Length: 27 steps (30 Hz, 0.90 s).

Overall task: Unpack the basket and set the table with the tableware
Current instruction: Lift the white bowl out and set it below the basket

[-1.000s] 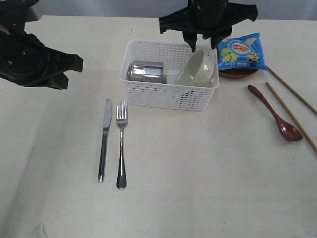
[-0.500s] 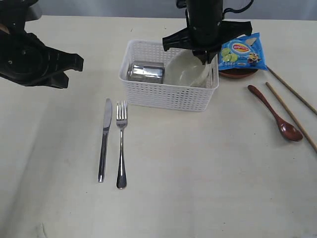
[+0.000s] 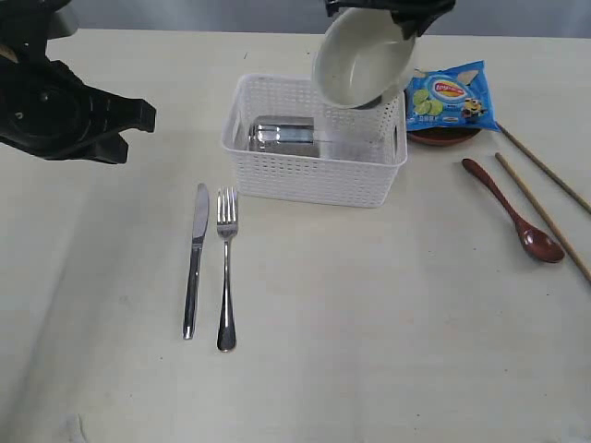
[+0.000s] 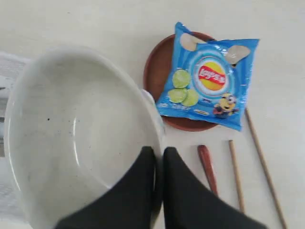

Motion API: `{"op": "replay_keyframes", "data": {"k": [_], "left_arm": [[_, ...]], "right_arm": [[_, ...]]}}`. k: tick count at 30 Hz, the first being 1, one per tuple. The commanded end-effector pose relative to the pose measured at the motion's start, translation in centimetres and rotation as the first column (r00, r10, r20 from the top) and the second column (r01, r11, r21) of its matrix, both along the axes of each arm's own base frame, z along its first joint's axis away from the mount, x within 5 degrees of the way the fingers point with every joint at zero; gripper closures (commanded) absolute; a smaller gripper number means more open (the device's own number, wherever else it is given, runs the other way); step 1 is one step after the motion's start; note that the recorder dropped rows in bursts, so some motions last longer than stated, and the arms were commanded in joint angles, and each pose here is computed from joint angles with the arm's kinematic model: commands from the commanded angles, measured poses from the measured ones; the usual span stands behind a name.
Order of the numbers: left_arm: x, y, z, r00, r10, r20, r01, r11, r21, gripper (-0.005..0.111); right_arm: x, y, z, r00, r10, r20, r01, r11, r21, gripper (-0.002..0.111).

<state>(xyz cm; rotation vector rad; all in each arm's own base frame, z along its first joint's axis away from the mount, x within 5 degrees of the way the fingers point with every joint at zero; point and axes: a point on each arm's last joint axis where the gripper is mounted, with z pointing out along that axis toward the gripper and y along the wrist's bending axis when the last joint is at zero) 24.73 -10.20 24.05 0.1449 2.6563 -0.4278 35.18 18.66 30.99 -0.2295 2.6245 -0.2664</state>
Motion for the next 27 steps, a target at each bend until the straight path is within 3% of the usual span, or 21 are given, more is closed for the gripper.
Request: {"op": "replay_keyframes", "data": {"k": [1, 6, 11, 18, 27], "left_arm": [[-0.1, 0.1, -0.1, 1.000, 0.000, 0.000, 0.000, 1.000, 0.000, 0.107], [-0.1, 0.1, -0.1, 1.000, 0.000, -0.002, 0.000, 1.000, 0.000, 0.107], [-0.1, 0.1, -0.1, 1.000, 0.000, -0.002, 0.000, 1.000, 0.000, 0.107], [-0.1, 0.1, -0.1, 1.000, -0.002, -0.010, 0.002, 1.000, 0.000, 0.107], [-0.1, 0.1, -0.1, 1.000, -0.001, -0.009, 0.001, 1.000, 0.000, 0.107]], "right_arm": [[-1.1, -2.6, 2.8, 0.999, 0.047, -0.018, -0.047, 0.999, 0.000, 0.109], [-3.2, -6.3, 2.5, 0.984, 0.106, -0.141, -0.089, 0.988, 0.125, 0.109], [-5.9, -8.7, -0.8, 0.958, 0.199, -0.208, -0.150, 0.962, 0.228, 0.109], [-9.4, -8.4, -7.5, 0.911, 0.345, -0.226, -0.242, 0.890, 0.385, 0.109], [-9.3, -6.9, -12.1, 0.854, 0.455, -0.250, -0.282, 0.811, 0.513, 0.109]]}}
